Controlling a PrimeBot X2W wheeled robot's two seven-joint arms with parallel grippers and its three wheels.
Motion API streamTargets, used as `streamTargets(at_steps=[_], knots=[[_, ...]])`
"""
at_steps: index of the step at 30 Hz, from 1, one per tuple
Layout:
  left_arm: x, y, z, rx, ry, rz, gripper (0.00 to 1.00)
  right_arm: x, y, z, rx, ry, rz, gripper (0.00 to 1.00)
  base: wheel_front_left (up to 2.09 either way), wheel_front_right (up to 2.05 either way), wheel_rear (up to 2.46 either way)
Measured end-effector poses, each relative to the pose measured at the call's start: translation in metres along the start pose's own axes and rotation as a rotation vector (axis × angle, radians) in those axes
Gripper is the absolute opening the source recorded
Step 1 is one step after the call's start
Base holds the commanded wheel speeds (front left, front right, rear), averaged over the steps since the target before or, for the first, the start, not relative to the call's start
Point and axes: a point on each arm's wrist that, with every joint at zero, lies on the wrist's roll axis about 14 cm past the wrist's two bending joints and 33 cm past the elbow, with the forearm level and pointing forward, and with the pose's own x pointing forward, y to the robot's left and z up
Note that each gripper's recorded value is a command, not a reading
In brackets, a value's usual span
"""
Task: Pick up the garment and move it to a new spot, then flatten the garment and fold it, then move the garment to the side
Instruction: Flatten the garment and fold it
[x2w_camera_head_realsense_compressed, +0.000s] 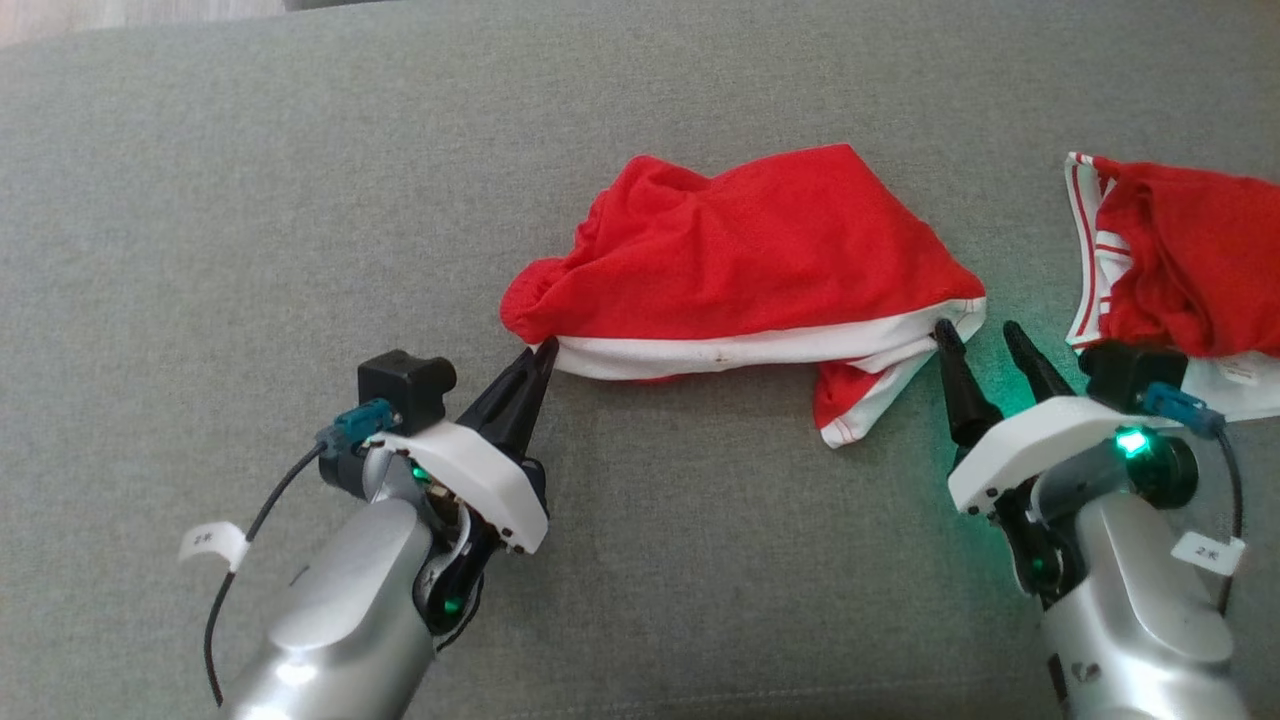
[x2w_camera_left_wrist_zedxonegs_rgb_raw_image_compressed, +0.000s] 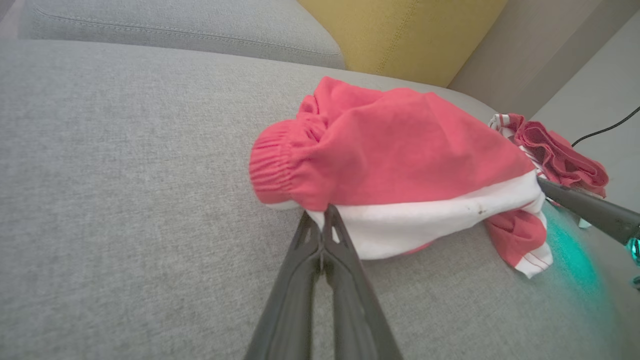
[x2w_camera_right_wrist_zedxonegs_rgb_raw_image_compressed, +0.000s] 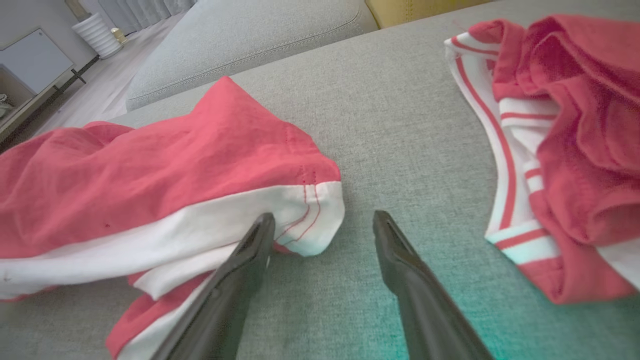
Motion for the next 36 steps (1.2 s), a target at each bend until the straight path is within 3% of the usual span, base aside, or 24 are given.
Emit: streamTargets(at_steps=[2,3,13,19,26,31,36], knots=[[0.000,0.000,-0.001,-0.001,0.001,0.000,0.00,0.002,0.001,0.001,-0.003,-0.001,0.006,0.25,0.00,0.00,0.00],[0.001,0.000,-0.001,-0.001,0.001,0.000,0.00,0.003,0.001,0.001,-0.008,0.000,0.009,0.00,0.00,0.00,0.00],[-0.002,0.001,0.006,0.011,-0.014,0.005,0.00,0.000,-0.003,0.018,-0.076,-0.066,0.021,0.00,0.00,0.00,0.00],[-0.004,0.000,0.032,0.052,-0.082,0.010,0.00,-0.011,0.002,0.060,-0.168,-0.195,0.051,0.00,0.00,0.00,0.00],[-0.008,-0.006,0.055,0.080,-0.139,0.007,0.00,-0.028,0.000,0.082,-0.180,-0.267,0.050,0.00,0.00,0.00,0.00],[-0.016,-0.007,0.048,0.071,-0.127,0.022,0.00,-0.044,0.005,0.097,-0.148,-0.373,0.047,0.00,0.00,0.00,0.00],[-0.025,-0.005,0.035,0.047,-0.104,0.047,0.00,-0.062,0.007,0.084,-0.134,-0.390,0.030,0.00,0.00,0.00,0.00]])
